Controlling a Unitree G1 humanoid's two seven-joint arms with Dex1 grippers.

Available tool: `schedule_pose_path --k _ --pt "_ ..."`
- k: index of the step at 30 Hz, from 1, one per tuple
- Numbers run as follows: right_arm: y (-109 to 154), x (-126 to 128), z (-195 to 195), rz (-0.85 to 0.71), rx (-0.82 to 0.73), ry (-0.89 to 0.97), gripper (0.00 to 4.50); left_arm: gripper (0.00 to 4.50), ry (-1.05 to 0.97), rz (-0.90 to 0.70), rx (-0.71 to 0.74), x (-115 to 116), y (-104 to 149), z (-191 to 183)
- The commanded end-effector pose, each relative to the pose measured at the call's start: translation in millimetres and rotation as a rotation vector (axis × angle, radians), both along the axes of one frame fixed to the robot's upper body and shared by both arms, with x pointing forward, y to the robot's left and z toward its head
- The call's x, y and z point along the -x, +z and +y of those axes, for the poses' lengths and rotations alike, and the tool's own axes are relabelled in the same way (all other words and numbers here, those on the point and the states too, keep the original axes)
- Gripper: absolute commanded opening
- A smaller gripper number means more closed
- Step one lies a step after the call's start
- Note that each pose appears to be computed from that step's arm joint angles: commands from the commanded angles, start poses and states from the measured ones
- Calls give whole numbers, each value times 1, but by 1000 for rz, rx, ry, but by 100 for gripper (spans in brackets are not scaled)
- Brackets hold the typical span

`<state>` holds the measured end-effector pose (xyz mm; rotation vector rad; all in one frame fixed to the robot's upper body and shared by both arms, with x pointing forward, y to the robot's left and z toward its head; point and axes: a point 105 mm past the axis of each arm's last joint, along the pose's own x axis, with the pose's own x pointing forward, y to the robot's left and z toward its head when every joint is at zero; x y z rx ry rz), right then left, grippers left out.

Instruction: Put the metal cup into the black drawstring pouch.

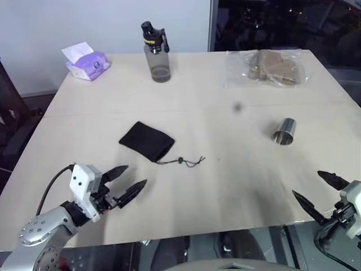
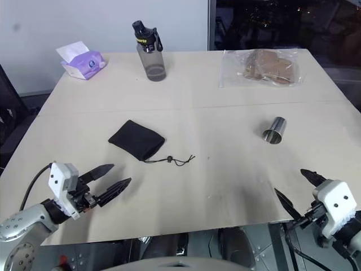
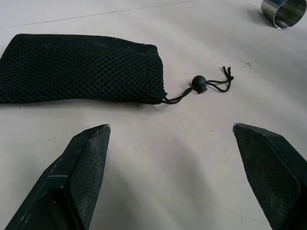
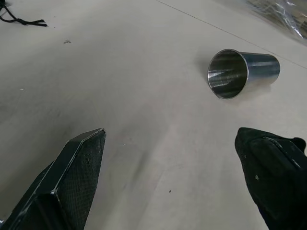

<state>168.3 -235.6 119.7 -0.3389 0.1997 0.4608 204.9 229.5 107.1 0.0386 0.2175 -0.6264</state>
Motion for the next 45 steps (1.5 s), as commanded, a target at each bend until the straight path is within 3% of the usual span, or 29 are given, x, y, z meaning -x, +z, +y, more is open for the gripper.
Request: schedule_pose_path --k 1,7,14,24,25,26,29,30,34,38,42,45 --pt "13 0 14 -67 -15 78 450 425 -31 -54 -26 -8 16 -4" --pt "41 -5 69 -184 -58 346 450 425 -88 -188 -104 -34 53 -41" --pt "58 -3 107 -223 -52 592 450 425 40 -62 -514 -62 41 -54" --pt "66 -4 124 -230 -64 643 450 425 88 -37 -669 -88 30 -66" --pt "66 -4 124 -231 -64 637 450 366 83 -38 -679 -89 28 -67" --pt "66 -4 124 -231 -66 627 450 347 75 -39 -684 -90 28 -68" --pt "65 -5 123 -233 -61 594 450 222 71 -39 -688 -93 27 -70" --pt "65 -5 122 -233 -59 579 450 202 64 -44 -689 -94 26 -71" --pt "62 -9 117 -220 -55 505 450 3 56 -55 -688 -98 26 -72" --pt "63 -33 93 -226 -42 277 450 3 36 -9 -579 -107 37 -67" --pt "48 -62 57 -120 180 47 450 3 -75 35 -434 -111 56 -71" --pt "42 -86 32 -59 188 -107 450 3 -164 67 -335 -111 68 -77"
